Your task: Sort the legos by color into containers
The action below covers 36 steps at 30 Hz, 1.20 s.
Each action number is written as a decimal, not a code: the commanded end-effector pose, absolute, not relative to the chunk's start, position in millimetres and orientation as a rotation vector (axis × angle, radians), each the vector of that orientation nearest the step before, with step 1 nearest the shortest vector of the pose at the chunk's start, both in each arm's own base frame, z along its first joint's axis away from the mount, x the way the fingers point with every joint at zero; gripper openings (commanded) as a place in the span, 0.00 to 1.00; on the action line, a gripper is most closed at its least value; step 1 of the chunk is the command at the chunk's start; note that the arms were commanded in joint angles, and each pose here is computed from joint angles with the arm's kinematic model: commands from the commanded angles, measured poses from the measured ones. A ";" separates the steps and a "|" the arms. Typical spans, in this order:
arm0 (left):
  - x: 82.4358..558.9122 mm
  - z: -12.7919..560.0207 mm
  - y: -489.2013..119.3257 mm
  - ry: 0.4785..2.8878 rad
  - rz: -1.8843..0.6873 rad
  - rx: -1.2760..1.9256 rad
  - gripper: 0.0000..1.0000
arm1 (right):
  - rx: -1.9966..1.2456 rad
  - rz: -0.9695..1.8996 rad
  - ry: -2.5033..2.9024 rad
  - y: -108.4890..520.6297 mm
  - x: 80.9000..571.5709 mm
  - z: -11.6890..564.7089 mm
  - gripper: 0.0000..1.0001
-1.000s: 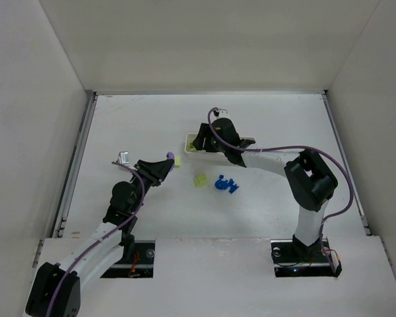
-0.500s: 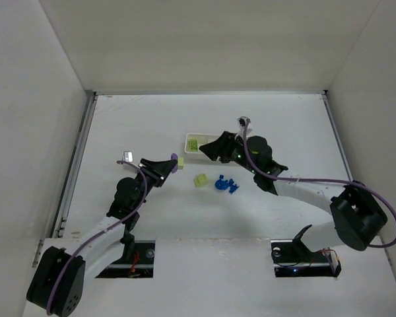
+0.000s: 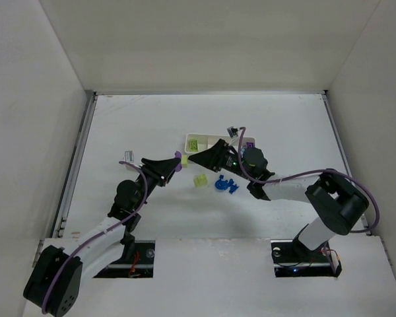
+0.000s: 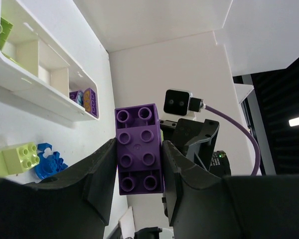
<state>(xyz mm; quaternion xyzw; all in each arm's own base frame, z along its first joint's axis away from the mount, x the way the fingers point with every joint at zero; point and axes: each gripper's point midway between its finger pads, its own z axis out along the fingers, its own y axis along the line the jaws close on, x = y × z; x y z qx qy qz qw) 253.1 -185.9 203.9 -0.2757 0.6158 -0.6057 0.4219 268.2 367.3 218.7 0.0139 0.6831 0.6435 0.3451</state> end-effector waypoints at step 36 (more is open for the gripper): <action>257.3 209.8 -178.9 1.500 -1.485 -0.627 0.24 | 0.032 1.797 1.713 372.8 267.1 229.3 0.37</action>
